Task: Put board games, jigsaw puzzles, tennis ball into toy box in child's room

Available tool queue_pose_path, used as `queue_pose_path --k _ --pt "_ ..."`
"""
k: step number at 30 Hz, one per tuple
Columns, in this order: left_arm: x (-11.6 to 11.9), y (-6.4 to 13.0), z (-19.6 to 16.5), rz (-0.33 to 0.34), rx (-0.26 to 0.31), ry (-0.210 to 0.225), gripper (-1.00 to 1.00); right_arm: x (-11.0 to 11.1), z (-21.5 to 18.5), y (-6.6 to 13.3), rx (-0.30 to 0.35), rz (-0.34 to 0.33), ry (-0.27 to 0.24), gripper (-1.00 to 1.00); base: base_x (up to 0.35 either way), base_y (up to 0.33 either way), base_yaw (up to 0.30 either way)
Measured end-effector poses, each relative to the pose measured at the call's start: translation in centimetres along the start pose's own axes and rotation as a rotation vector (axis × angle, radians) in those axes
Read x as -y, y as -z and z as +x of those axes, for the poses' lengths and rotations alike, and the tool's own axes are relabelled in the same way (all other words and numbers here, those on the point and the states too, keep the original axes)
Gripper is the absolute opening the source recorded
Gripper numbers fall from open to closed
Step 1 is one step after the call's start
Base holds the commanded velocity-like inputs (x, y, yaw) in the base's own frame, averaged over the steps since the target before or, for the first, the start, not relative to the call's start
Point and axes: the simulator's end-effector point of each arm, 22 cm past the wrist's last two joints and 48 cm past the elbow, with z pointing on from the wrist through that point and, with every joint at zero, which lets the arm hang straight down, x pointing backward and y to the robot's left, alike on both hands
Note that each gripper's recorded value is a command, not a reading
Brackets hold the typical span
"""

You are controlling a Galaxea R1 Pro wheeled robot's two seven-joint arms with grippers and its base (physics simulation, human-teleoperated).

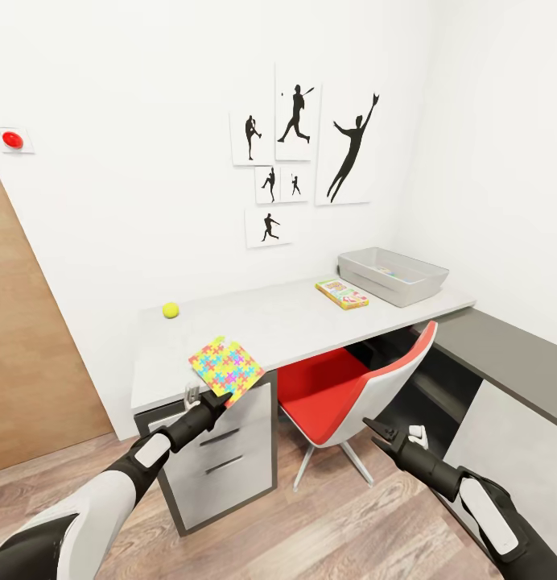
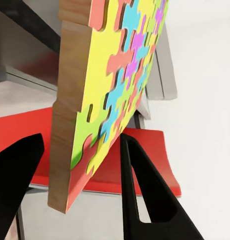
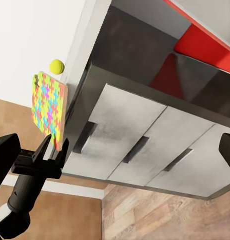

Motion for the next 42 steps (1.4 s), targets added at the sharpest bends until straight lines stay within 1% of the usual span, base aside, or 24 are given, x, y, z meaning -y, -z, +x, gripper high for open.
queue_pose_path --k 7,42 --pt "0.1 0.0 0.0 0.004 0.001 0.001 -1.00 0.0 0.0 0.0 0.000 0.000 0.000 1.00 0.000 0.000 0.000" --pt "5.8 0.4 -1.5 0.007 -0.002 -0.001 -1.00 -5.3 -2.4 0.9 0.000 0.000 -0.001 1.00 0.000 0.000 0.000"
